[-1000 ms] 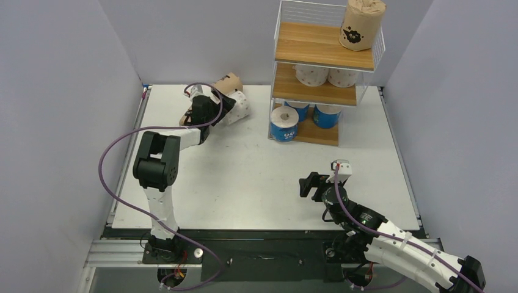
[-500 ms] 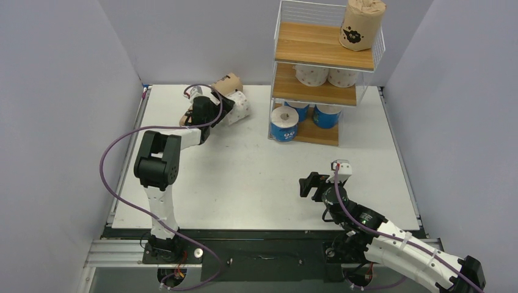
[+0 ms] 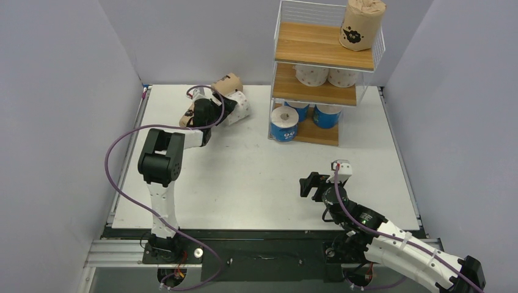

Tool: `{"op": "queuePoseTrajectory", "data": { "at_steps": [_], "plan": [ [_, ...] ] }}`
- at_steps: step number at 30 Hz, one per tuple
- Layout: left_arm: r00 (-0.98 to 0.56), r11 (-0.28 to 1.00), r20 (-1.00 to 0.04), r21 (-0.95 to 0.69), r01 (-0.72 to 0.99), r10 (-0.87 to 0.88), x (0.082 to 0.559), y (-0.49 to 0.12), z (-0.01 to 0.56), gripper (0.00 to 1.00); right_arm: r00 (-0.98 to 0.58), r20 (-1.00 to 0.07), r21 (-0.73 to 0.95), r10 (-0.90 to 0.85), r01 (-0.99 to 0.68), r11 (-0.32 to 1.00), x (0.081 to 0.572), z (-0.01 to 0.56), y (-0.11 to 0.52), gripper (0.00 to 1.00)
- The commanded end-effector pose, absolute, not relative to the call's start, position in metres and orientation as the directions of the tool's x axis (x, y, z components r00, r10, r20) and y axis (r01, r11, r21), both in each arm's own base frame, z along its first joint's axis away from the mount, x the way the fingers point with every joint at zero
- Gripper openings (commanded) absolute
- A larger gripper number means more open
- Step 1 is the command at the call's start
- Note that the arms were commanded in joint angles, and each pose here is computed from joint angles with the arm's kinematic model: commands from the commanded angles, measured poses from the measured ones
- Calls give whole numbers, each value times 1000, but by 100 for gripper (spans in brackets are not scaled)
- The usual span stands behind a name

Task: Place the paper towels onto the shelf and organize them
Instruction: Pick up the paper towel from the center of the board.

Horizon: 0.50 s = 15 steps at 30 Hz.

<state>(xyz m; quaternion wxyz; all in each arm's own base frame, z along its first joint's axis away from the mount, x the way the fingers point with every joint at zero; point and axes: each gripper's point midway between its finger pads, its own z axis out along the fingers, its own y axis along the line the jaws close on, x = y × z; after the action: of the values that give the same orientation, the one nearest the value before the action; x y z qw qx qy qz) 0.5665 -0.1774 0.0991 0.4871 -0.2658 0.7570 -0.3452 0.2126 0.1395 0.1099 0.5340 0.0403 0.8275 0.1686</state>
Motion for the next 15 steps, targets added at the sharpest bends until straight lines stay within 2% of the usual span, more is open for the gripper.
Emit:
{"op": "queuePoseTrajectory", "data": {
  "at_steps": [1, 15],
  "plan": [
    [-342, 579, -558, -814, 48, -756, 575, -184, 124, 77, -407, -876, 323, 259, -95, 942, 216, 113, 138, 82],
    [-339, 558, -540, -828, 51, -770, 574, -181, 120, 39, -407, -878, 313, 253, -87, 946, 217, 112, 137, 82]
  ]
}}
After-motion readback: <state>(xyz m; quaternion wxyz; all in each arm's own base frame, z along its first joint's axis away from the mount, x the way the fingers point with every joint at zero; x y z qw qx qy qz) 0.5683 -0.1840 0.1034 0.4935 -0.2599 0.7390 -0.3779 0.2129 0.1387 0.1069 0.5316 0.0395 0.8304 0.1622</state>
